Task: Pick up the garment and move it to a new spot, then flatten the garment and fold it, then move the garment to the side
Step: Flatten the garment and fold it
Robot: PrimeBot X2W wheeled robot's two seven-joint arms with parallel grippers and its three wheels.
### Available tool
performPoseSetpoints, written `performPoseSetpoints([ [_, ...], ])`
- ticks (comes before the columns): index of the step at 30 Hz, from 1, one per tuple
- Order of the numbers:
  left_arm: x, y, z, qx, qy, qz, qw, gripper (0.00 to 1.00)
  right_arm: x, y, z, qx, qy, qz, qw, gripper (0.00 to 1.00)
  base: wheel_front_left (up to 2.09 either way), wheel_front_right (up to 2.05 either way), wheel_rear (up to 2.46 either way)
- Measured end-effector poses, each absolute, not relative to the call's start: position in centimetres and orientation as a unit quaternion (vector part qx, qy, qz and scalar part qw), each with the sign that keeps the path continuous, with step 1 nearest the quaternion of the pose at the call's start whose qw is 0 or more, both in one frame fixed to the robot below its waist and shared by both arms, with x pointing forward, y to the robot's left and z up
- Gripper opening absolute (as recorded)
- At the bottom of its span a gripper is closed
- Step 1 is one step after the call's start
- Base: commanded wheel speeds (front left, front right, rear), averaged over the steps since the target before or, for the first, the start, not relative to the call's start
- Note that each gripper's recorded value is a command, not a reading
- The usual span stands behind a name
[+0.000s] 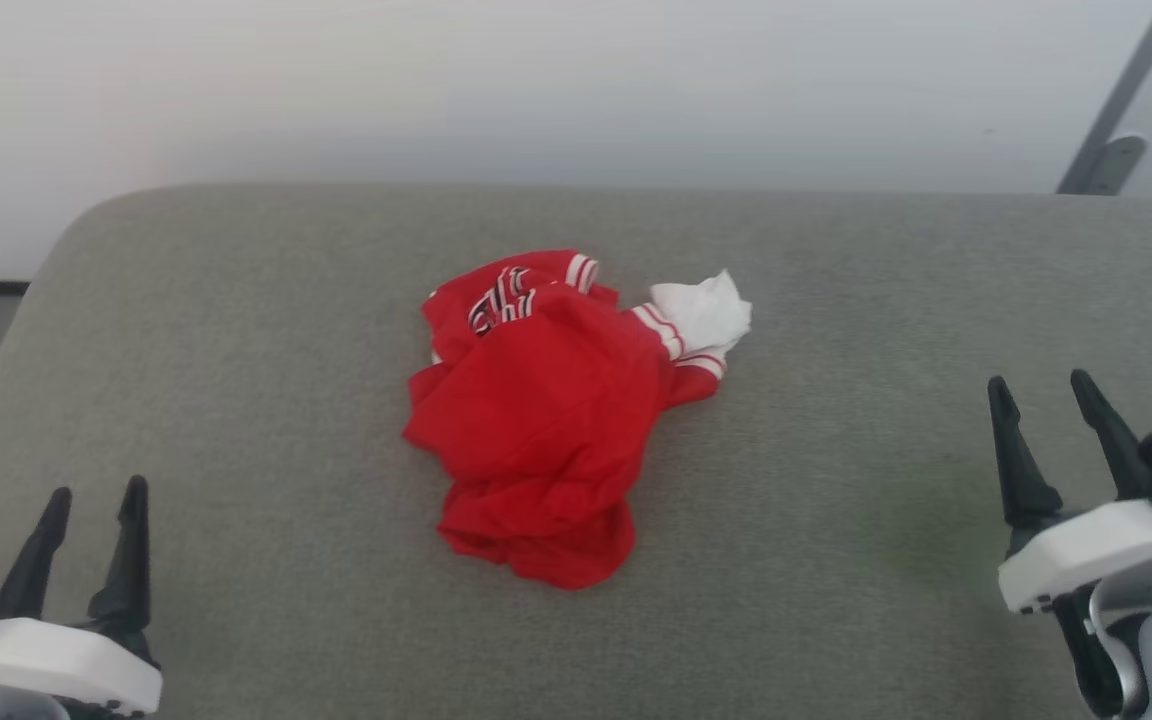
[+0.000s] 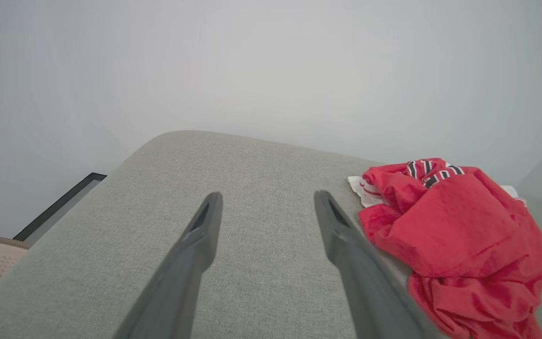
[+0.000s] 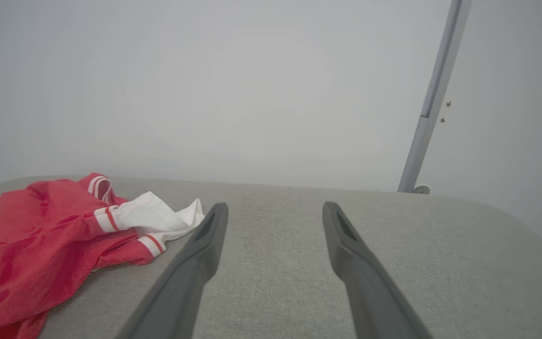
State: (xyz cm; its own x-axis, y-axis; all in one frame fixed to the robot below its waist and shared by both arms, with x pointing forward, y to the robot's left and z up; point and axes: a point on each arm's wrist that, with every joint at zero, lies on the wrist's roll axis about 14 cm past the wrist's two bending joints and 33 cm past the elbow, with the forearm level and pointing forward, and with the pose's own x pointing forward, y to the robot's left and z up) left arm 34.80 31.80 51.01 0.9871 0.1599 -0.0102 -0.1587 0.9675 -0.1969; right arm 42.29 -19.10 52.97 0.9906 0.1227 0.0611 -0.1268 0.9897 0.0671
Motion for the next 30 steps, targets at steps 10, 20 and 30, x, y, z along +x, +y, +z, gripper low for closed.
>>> performPoseSetpoints([
  [10,34.5,31.4,50.3,-0.108,0.002,0.088,0.99,1.0,48.2,-13.9,52.4,0.025,0.012,0.143,0.989,1.0,0.0,0.0,0.0],
  [20,34.4,31.9,48.4,-0.118,0.025,0.11,0.987,1.0,54.2,-7.9,47.2,-0.013,0.134,0.222,0.966,1.0,0.0,0.0,0.0],
  [30,33.9,32.6,46.5,-0.125,0.048,0.137,0.981,1.0,56.2,-4.3,40.3,-0.07,0.271,0.269,0.922,1.0,0.0,0.0,0.0],
])
